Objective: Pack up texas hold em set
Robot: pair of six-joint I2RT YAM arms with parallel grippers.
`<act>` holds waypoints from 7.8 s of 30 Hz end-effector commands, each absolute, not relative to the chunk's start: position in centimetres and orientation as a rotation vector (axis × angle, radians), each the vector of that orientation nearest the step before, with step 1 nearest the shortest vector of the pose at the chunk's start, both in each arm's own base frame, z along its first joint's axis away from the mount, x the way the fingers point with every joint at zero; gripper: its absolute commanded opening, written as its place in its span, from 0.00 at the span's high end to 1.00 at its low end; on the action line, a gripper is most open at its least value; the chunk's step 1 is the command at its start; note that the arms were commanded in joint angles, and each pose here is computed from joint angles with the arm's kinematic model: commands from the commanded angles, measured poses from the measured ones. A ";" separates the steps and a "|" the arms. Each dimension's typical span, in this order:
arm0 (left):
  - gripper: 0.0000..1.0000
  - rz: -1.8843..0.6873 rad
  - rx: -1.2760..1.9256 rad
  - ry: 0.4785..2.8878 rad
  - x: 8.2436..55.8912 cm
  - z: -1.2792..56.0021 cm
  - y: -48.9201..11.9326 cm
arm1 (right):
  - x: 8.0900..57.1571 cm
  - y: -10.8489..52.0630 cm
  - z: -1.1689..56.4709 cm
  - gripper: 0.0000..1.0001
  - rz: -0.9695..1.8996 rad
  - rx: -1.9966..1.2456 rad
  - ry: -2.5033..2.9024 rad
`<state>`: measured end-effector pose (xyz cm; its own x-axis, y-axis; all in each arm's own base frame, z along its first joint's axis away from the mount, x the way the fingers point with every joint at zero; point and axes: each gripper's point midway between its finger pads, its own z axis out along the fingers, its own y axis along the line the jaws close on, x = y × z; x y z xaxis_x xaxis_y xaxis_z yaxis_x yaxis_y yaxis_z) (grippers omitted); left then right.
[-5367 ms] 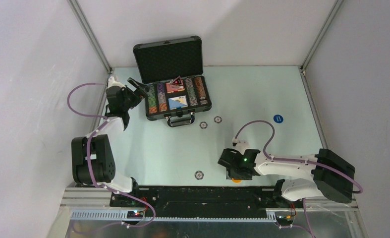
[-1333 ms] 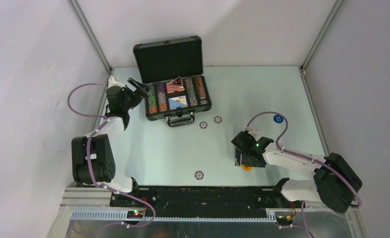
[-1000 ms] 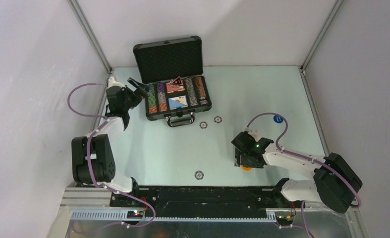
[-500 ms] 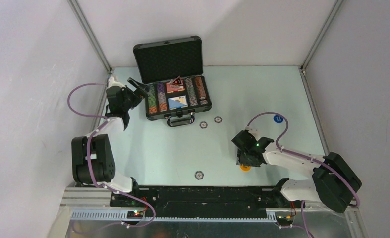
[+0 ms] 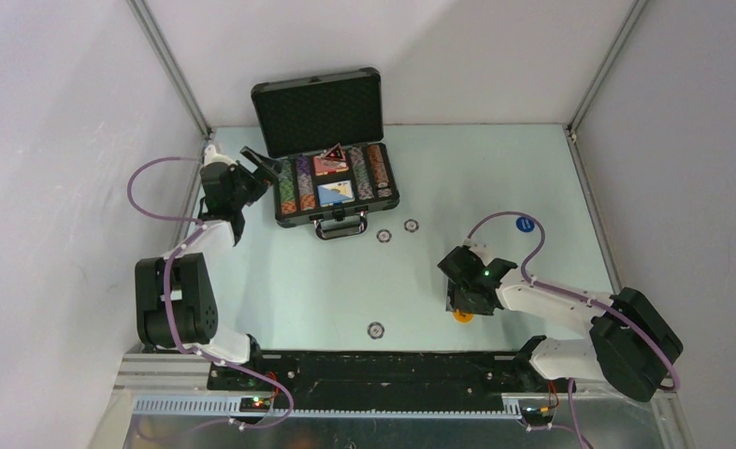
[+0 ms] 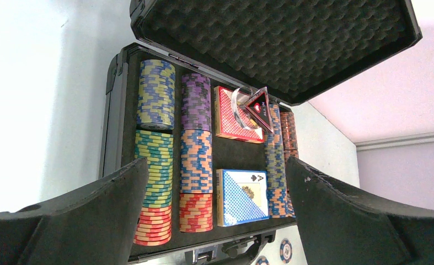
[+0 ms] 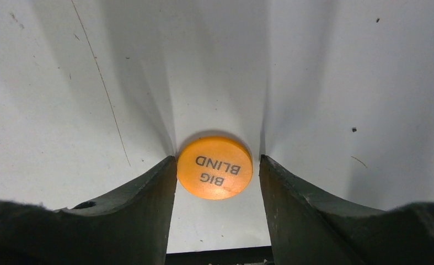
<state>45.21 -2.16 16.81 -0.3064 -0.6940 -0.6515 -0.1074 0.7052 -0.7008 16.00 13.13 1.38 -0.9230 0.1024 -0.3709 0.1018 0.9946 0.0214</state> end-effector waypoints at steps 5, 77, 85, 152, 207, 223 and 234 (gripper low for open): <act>0.02 -0.696 -0.602 1.781 45.6 18.0 -2.6 | 14.5 12.8 1.0 0.38 -0.007 0.150 2.796; 0.02 -0.695 -0.603 1.782 45.6 17.9 -2.6 | 16.8 16.2 0.0 0.42 0.087 0.063 2.798; 0.02 -0.698 -0.601 1.782 45.7 18.0 -2.7 | 17.6 18.2 -0.3 0.49 0.193 0.032 2.789; 0.02 -0.701 -0.602 1.785 45.6 17.9 -2.7 | 14.2 20.9 -2.6 0.45 0.012 -0.272 2.969; 0.02 -0.699 -0.600 1.782 45.7 18.0 -2.7 | 30.8 31.9 6.5 0.48 0.168 -0.419 2.577; 0.02 -0.695 -0.602 1.780 45.7 18.0 -2.5 | 42.5 39.9 11.5 0.48 0.276 -0.489 2.390; 0.02 -0.696 -0.606 1.780 45.7 17.9 -2.3 | 46.4 42.7 12.6 0.49 0.403 -0.501 2.295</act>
<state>45.14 -2.45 16.77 -0.3182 -0.6924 -0.6476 -0.0968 0.7032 -0.7043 45.06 41.89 10.55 -0.6885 -0.2534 -0.6795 -0.4323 0.8957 0.1041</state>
